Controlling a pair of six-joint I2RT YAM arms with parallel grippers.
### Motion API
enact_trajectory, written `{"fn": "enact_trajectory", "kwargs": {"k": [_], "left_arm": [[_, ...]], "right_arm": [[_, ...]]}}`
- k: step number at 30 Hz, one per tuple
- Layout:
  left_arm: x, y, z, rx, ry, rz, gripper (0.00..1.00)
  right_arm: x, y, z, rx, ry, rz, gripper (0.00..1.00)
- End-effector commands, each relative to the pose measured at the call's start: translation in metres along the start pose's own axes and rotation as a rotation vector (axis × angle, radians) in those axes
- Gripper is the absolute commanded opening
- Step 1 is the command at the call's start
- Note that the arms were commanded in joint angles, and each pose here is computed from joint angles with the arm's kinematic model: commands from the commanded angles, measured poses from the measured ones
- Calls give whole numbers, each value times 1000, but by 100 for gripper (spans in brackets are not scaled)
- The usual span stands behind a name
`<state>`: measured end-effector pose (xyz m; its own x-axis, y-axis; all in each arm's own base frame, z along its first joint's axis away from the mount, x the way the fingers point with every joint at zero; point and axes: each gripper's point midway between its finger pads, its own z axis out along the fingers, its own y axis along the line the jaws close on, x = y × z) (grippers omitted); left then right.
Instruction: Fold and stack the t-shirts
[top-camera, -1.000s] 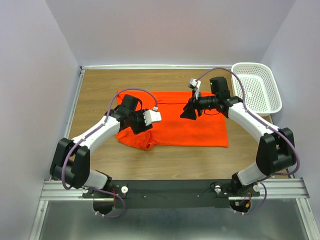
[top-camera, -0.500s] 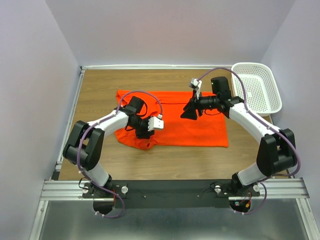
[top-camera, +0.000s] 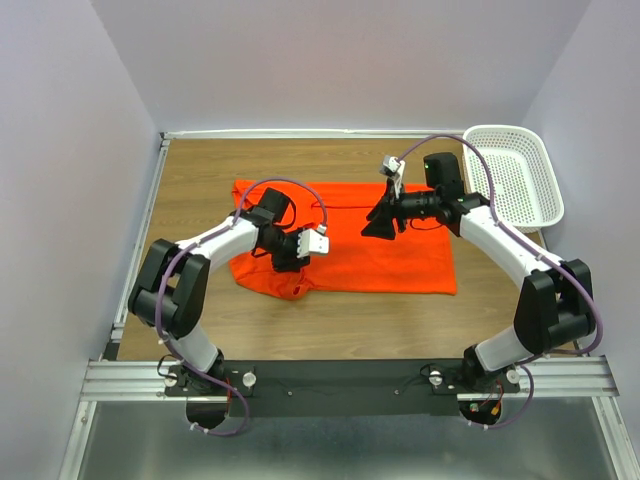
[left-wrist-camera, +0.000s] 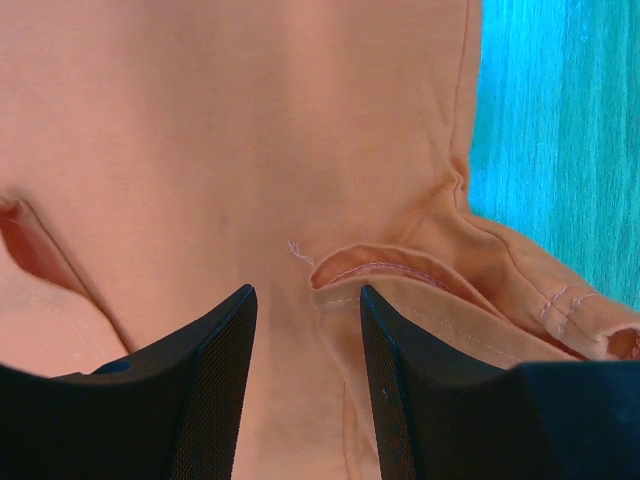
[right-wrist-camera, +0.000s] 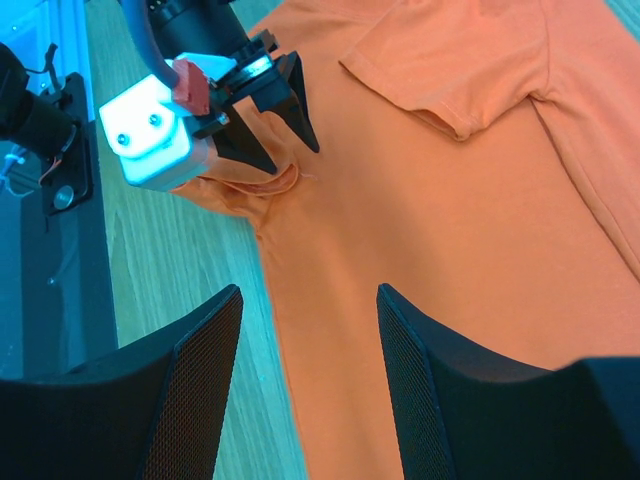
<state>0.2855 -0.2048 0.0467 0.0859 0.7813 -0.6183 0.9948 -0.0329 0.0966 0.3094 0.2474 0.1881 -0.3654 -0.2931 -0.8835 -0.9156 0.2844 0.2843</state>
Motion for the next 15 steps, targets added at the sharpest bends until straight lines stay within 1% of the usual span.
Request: {"fn": "enact_trajectory", "kwargs": {"k": [1, 5, 8, 12, 14, 15], "left_arm": [[-3, 3, 3, 18, -2, 15, 54], [-2, 3, 10, 46, -6, 3, 52], [-2, 3, 14, 64, -8, -4, 49], [-5, 4, 13, 66, -18, -1, 35], [-7, 5, 11, 61, -22, 5, 32], [-9, 5, 9, 58, -29, 7, 28]], "right_arm": [[2, 8, -5, -27, -3, 28, 64], [2, 8, -5, -24, -4, 26, 64], [1, 8, -6, -24, -8, 24, 64], [1, 7, -7, -24, -9, 27, 64], [1, 7, -7, -24, -9, 29, 64], [1, 7, -7, -26, -10, 27, 64]]}}
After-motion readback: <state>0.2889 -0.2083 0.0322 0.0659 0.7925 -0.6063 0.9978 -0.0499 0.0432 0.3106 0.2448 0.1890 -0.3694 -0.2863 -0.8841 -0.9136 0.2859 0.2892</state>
